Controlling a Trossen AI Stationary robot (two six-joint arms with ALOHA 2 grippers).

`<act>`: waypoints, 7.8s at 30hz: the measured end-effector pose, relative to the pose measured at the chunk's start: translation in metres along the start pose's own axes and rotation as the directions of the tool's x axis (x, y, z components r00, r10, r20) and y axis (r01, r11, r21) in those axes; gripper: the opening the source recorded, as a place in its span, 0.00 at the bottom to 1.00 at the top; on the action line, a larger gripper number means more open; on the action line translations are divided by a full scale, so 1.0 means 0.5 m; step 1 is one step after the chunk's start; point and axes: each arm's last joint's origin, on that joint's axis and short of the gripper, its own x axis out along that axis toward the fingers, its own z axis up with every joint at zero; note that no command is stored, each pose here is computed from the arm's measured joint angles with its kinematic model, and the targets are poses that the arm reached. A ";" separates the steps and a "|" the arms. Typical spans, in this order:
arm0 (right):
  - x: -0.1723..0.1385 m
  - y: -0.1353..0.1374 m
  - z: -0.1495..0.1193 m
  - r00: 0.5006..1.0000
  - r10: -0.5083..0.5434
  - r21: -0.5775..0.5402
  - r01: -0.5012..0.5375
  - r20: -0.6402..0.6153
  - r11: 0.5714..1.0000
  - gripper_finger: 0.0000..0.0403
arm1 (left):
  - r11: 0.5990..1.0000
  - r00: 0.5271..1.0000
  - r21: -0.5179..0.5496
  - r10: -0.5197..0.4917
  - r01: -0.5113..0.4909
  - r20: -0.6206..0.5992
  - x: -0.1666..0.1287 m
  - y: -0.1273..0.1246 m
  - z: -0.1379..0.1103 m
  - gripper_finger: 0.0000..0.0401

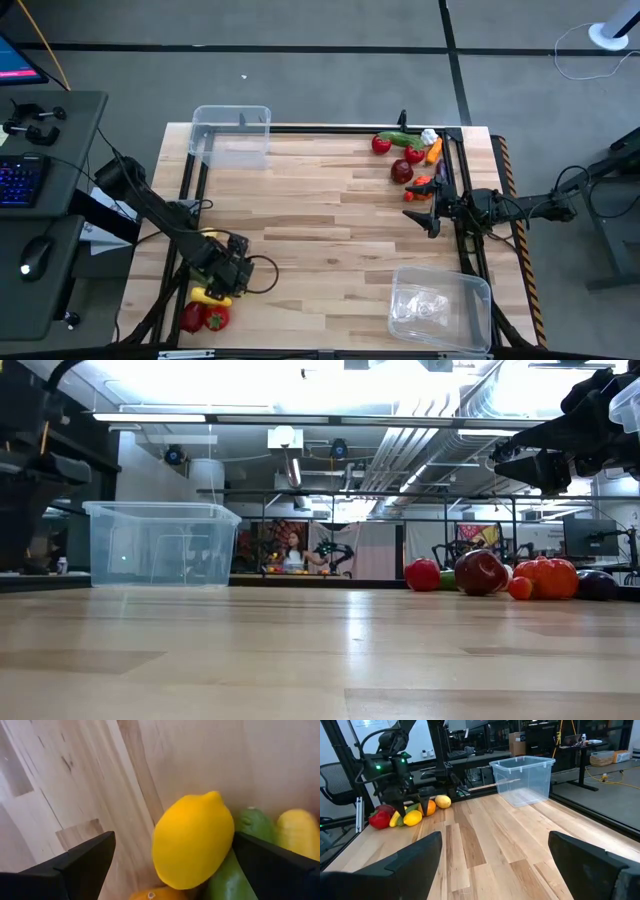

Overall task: Sort produce into baskets
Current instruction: Put the bottom yellow lemon into the top transparent bin, then put the top red apple into the top transparent bin

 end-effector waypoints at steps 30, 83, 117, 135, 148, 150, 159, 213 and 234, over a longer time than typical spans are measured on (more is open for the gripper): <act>0.000 0.000 0.000 1.000 0.001 0.000 -0.001 -0.001 1.000 0.89 | 0.990 0.999 -0.136 0.046 -0.044 0.015 0.044 0.024 0.022 0.55; 0.000 0.000 -0.002 1.000 -0.001 -0.004 0.001 -0.010 1.000 0.89 | 0.225 0.616 -0.965 0.781 -0.135 0.096 -0.341 0.550 -0.183 0.81; -0.024 -0.006 0.095 0.864 -0.196 0.592 -0.136 0.463 0.795 0.89 | 0.605 -0.181 -0.477 0.719 0.638 0.671 -0.343 0.382 0.019 0.81; 0.067 -0.036 0.181 0.811 -0.395 0.536 0.583 -0.432 0.611 0.89 | 0.669 -0.228 -0.519 0.703 0.532 0.673 -0.366 0.446 -0.021 0.81; 0.171 -0.062 0.174 0.657 -0.421 0.432 0.741 -0.625 0.515 0.89 | 0.800 -0.107 -0.382 0.478 0.463 0.872 -0.402 0.381 -0.098 0.81; 0.180 -0.071 0.166 0.584 -0.387 0.397 0.792 -0.714 0.463 0.89 | 0.798 -0.082 -0.400 0.484 0.451 0.871 -0.403 0.372 -0.110 0.81; 0.229 -0.108 0.164 0.342 -0.422 0.164 0.901 -0.840 0.402 0.89 | 0.802 -0.093 -0.405 0.489 0.439 0.867 -0.413 0.358 -0.129 0.81; 0.306 -0.222 0.032 0.047 -0.451 -0.146 0.912 -0.892 0.383 0.98 | 0.715 -0.092 -0.487 0.604 0.501 0.792 -0.411 0.367 -0.131 0.81; 0.312 -0.228 0.018 0.030 -0.444 -0.162 0.907 -0.895 0.389 0.81 | 0.716 -0.092 -0.487 0.603 0.501 0.792 -0.411 0.367 -0.131 0.81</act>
